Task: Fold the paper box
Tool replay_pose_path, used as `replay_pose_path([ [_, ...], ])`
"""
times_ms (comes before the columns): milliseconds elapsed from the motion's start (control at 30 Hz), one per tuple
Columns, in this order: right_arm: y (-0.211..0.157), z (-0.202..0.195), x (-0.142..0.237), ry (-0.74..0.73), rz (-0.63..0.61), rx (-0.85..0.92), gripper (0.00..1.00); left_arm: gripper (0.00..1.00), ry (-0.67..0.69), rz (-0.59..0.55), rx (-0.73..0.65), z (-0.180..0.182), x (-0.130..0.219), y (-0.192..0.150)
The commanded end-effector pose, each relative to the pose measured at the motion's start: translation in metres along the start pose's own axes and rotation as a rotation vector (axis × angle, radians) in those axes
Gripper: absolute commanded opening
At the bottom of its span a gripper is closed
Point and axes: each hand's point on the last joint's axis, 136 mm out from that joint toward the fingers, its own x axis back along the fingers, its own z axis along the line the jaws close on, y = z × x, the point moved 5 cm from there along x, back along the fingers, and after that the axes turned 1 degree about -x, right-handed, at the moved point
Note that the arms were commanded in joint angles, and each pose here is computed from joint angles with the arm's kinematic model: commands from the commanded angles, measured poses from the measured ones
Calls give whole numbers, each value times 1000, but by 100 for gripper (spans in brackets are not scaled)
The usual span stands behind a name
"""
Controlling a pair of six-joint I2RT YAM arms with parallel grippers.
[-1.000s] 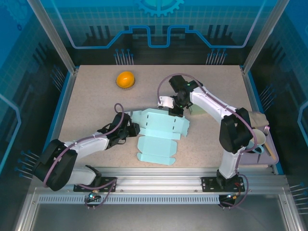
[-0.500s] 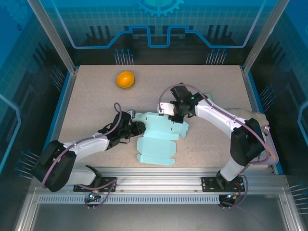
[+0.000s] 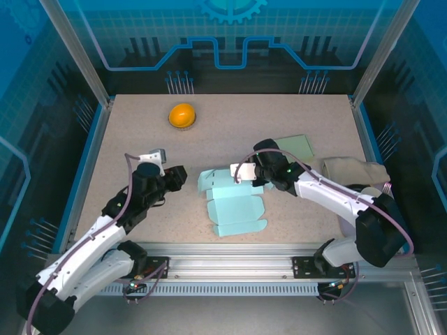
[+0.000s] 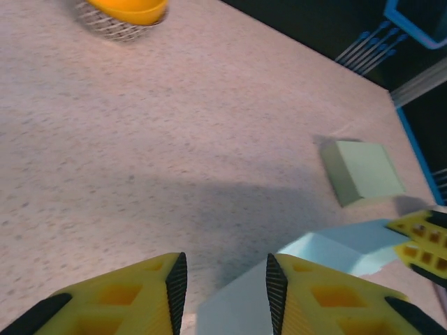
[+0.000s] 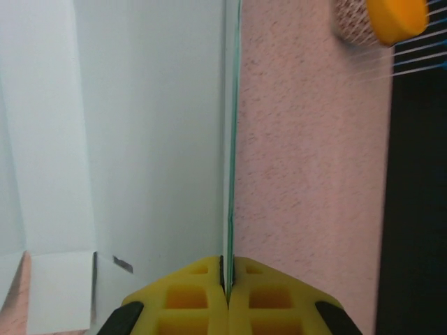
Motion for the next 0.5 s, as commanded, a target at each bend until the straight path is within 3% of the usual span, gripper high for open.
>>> replay_pose_path([
  [0, 8, -13, 3, -179, -33, 101, 0, 37, 173, 86, -27, 37, -13, -32],
  [300, 7, 7, -7, -267, -5, 240, 0, 37, 193, 121, -67, 46, -36, -49],
  [467, 11, 11, -9, -328, 11, 281, 0, 36, 105, 177, -133, 29, -47, -69],
])
